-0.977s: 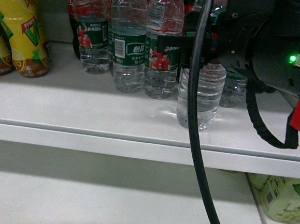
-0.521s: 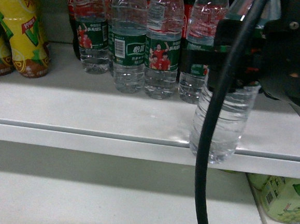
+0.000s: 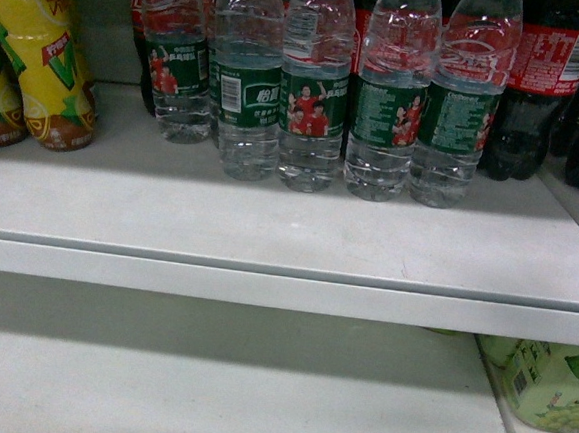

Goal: Move water from second to third shelf

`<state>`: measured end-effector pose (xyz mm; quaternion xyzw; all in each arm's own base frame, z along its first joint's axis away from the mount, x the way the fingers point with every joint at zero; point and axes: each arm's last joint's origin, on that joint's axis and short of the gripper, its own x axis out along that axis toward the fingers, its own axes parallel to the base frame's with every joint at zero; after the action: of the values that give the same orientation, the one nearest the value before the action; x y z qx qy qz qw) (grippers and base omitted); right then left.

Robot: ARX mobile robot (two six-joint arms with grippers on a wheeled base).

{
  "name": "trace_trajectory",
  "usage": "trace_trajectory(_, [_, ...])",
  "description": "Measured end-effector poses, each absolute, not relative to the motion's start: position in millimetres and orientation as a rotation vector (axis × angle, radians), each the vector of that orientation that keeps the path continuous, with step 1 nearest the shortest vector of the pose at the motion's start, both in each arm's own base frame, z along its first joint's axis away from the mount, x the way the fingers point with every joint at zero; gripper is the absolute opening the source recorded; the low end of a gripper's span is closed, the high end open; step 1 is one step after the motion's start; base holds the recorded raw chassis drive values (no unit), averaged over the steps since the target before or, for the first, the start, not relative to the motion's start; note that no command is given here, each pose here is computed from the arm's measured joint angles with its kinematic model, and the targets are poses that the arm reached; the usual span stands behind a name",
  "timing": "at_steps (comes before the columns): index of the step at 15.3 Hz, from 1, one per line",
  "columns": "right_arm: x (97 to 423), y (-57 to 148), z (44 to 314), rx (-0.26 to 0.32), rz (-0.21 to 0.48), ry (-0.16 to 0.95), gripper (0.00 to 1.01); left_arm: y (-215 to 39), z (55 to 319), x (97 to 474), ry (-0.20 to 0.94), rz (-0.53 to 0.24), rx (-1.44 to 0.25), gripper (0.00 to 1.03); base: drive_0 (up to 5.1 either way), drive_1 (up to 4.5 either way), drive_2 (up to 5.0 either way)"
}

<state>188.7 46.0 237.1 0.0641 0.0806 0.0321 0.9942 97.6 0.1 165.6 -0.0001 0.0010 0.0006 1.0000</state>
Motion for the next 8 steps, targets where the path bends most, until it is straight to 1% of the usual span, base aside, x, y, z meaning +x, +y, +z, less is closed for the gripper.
trace_trajectory(1, [164.4, 22.1, 253.3, 0.170, 0.024, 0.103, 0.44, 0.1, 165.6, 97.6, 0.002, 0.002, 0.000, 0.98, 0.0, 0.00, 0.0])
trace_trajectory(2, [148.8, 10.2, 258.2, 0.196, 0.002, 0.097, 0.43, 0.1, 165.6, 97.6, 0.002, 0.001, 0.000, 0.98, 0.0, 0.00, 0.0])
trace_trajectory(4, [141.8, 3.8, 259.2, 0.215, 0.004, 0.103, 0.43, 0.1, 165.6, 97.6, 0.002, 0.001, 0.000, 0.98, 0.0, 0.00, 0.0])
trace_trajectory(8, [136.1, 4.7, 259.2, 0.239, 0.029, 0.125, 0.43, 0.1, 165.7, 97.6, 0.002, 0.001, 0.000, 0.98, 0.0, 0.00, 0.0])
